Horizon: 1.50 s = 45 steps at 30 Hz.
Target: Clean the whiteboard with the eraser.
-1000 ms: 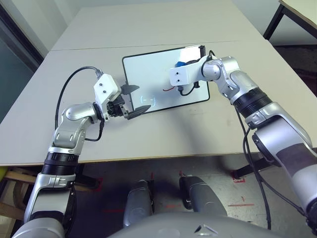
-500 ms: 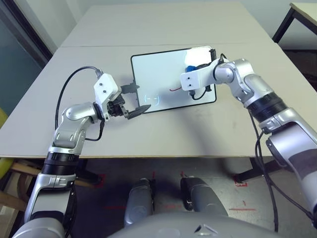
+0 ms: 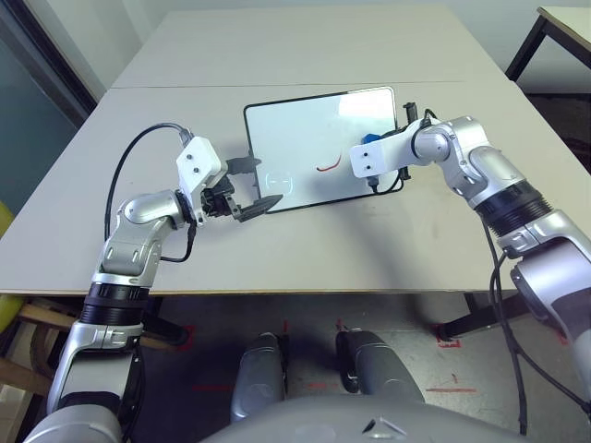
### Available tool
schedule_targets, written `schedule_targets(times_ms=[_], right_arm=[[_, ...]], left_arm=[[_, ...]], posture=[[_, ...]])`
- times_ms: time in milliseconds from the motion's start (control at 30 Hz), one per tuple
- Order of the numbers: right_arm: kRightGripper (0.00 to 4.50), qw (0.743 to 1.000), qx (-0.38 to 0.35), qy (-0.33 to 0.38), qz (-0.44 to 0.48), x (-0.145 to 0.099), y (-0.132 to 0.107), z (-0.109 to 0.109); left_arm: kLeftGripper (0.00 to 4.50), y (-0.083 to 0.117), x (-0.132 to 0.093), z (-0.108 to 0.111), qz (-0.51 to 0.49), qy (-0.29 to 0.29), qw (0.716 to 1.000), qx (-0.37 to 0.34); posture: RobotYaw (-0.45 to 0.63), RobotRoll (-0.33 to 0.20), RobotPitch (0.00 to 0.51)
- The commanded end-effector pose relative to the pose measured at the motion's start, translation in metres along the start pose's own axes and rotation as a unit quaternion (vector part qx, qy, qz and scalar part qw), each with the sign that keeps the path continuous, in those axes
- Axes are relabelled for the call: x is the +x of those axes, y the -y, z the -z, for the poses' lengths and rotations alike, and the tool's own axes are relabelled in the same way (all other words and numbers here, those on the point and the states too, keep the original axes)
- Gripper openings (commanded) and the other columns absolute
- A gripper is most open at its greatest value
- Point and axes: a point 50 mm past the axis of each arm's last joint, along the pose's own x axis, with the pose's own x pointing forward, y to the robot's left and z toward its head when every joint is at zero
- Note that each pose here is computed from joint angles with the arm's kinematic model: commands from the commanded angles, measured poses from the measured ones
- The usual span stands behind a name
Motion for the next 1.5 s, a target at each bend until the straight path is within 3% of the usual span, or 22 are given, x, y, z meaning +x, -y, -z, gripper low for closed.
schedule_targets(times_ms=[33,267,600,900,1133,1267,1500], right_arm=[[0.23,0.999,0.030,-0.026,-0.016,0.009,-0.012,0.006],[0.23,0.996,0.070,-0.029,0.038,0.009,0.009,-0.001],[0.22,0.994,0.091,-0.023,0.057,0.005,0.019,-0.005],[0.21,0.999,0.038,0.012,0.014,-0.011,0.011,-0.014],[0.20,0.999,0.020,0.041,0.005,-0.023,0.002,-0.035],[0.19,0.998,0.020,0.060,0.000,-0.023,-0.007,-0.049],[0.19,0.998,0.024,0.055,0.015,-0.012,-0.012,-0.056]], left_arm=[[4.50,0.001,0.001,-0.001,0.003,-0.002,1.000,0.007],[4.50,0.001,0.001,0.000,0.004,-0.002,1.000,0.006],[4.50,0.002,0.002,0.001,0.004,-0.002,1.000,0.005],[4.50,0.000,0.002,0.001,0.002,-0.002,1.000,0.006],[4.50,-0.003,0.002,0.002,0.001,-0.004,1.000,0.009],[4.50,-0.009,-0.001,0.002,-0.005,-0.012,1.000,0.016],[4.50,-0.013,-0.004,0.002,-0.006,-0.019,1.000,0.023]], posture=[[-0.14,0.000,0.094],[-0.14,0.000,0.094],[-0.14,0.000,0.096],[-0.14,0.000,0.092],[-0.15,0.000,0.090],[-0.16,0.000,0.089],[-0.16,0.000,0.088]])
